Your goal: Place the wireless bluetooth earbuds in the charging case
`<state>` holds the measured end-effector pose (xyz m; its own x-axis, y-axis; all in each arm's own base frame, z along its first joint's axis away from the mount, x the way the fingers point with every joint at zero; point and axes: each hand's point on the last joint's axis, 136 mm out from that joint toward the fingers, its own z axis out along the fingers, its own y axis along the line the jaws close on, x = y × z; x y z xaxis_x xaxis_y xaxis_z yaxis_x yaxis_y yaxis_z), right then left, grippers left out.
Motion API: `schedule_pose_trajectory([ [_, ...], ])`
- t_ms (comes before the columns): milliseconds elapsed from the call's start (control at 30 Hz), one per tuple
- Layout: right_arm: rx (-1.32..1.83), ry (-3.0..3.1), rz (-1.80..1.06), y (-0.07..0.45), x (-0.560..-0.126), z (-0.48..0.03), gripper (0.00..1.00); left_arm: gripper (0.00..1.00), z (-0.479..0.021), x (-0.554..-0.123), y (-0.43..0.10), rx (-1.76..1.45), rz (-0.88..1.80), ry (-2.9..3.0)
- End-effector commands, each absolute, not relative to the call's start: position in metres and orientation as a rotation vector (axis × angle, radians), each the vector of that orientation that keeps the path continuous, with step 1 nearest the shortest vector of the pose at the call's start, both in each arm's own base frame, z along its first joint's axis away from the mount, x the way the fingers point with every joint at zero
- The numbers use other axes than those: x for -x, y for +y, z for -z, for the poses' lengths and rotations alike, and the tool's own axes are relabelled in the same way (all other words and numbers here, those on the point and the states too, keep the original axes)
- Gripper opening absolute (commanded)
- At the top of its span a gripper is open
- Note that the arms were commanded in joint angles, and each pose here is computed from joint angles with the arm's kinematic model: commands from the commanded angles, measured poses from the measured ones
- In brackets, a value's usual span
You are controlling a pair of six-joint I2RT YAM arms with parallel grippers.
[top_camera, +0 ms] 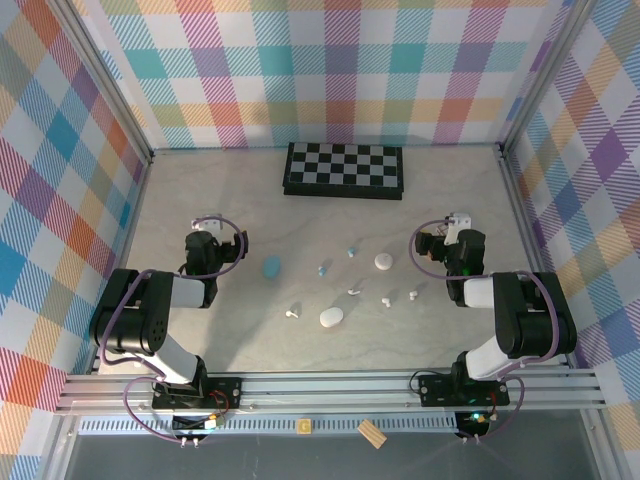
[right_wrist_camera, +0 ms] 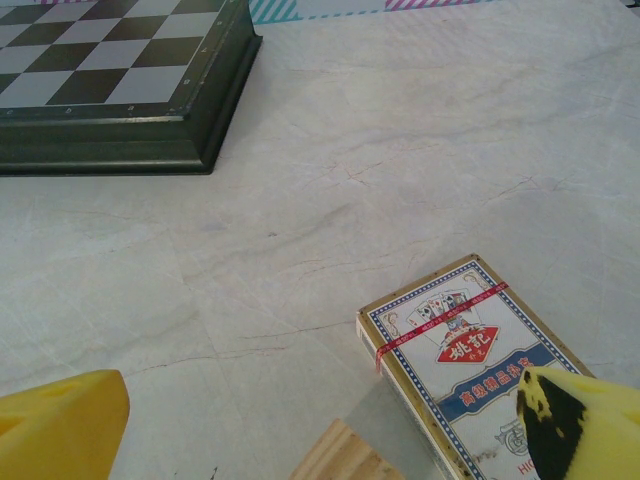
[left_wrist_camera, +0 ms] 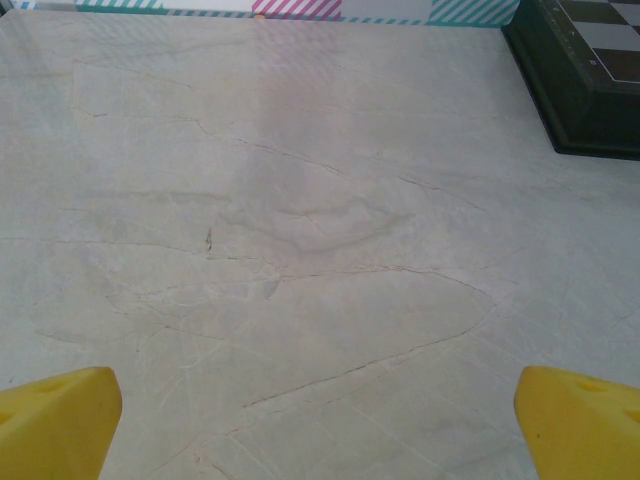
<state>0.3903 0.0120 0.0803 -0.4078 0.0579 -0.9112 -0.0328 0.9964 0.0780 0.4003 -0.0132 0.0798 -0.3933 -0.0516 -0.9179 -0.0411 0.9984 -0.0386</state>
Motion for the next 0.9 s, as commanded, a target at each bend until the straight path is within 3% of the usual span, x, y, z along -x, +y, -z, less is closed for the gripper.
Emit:
schedule_pose_trajectory([
  [0,0.037,1.965,-0.139,0.022,-0.398,-0.091,0.99,1.00,-0.081,-0.402,-0.014,0.069,0.028,1.971],
  [233,0.084,1.956,-0.156,0.029,-0.395,-0.104,0.99,1.00,-0.092,-0.400,-0.018,0.044,0.029,1.960],
  [500,0.250,2.004,-0.258,0.068,-0.370,-0.147,0.99,1.00,-0.146,-0.381,-0.039,-0.054,-0.001,1.920],
  [700,0.631,1.950,-0.358,0.140,-0.330,-0.169,0.99,1.00,-0.186,-0.357,-0.070,-0.120,0.151,1.954],
  [867,1.130,1.866,-0.516,0.216,-0.271,-0.168,0.99,1.00,-0.211,-0.324,-0.101,-0.203,0.300,1.984],
])
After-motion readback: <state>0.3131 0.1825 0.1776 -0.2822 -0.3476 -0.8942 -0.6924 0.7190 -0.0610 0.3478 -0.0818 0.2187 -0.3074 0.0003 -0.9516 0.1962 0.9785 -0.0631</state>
